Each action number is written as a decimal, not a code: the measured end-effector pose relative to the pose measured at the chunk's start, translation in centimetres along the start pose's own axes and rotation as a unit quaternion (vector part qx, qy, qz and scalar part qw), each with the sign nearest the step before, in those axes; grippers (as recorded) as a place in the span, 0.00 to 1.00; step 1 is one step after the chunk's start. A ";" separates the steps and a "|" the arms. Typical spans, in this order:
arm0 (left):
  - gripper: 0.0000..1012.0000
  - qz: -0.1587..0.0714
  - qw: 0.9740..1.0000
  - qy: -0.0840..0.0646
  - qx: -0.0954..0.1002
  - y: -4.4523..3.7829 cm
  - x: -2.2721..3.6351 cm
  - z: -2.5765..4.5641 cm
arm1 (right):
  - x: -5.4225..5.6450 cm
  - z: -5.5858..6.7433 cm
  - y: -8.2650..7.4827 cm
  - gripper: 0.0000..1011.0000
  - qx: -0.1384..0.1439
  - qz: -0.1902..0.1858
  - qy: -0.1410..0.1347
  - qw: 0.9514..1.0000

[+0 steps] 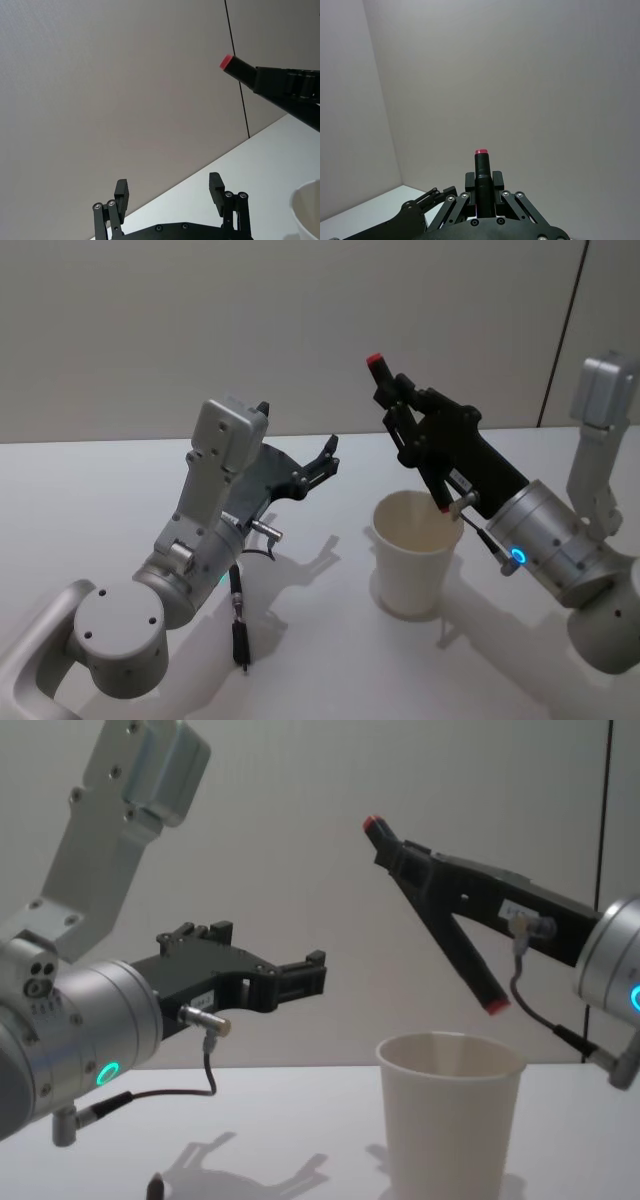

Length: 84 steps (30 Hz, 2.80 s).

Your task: Place the pen into the pen holder.

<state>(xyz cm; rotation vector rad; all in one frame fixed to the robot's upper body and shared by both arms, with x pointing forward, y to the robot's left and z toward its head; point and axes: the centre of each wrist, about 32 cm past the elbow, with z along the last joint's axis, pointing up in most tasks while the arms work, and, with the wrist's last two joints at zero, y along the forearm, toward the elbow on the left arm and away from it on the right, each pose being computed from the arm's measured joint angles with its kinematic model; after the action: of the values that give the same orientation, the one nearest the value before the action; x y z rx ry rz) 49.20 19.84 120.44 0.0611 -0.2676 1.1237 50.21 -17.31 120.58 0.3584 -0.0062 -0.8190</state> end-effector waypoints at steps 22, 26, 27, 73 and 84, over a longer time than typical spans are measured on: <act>0.99 0.000 1.000 0.000 0.000 0.00 0.00 0.00 | 0.4 -0.6 -0.1 0.18 0.008 -0.015 -0.012 1.000; 0.99 0.000 1.000 0.000 0.000 0.00 0.00 0.00 | 0.4 -0.7 -0.1 0.18 0.008 -0.016 -0.013 1.000; 0.99 0.000 1.000 0.000 0.000 0.00 0.00 0.00 | 0.4 -0.7 -0.1 0.18 0.008 -0.016 -0.013 1.000; 0.99 0.000 1.000 0.000 0.000 0.00 0.00 0.00 | 0.2 -2.4 -1.6 0.18 0.002 -0.034 -0.010 0.999; 0.99 0.000 1.000 0.000 0.000 0.00 0.00 0.00 | 0.0 -2.7 -1.6 0.18 0.003 -0.033 -0.003 0.999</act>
<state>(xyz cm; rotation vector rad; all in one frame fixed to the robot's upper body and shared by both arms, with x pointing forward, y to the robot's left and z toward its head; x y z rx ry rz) 49.20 19.84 120.44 0.0611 -0.2676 1.1238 49.42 -17.49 117.51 0.3633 -0.0015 -0.8859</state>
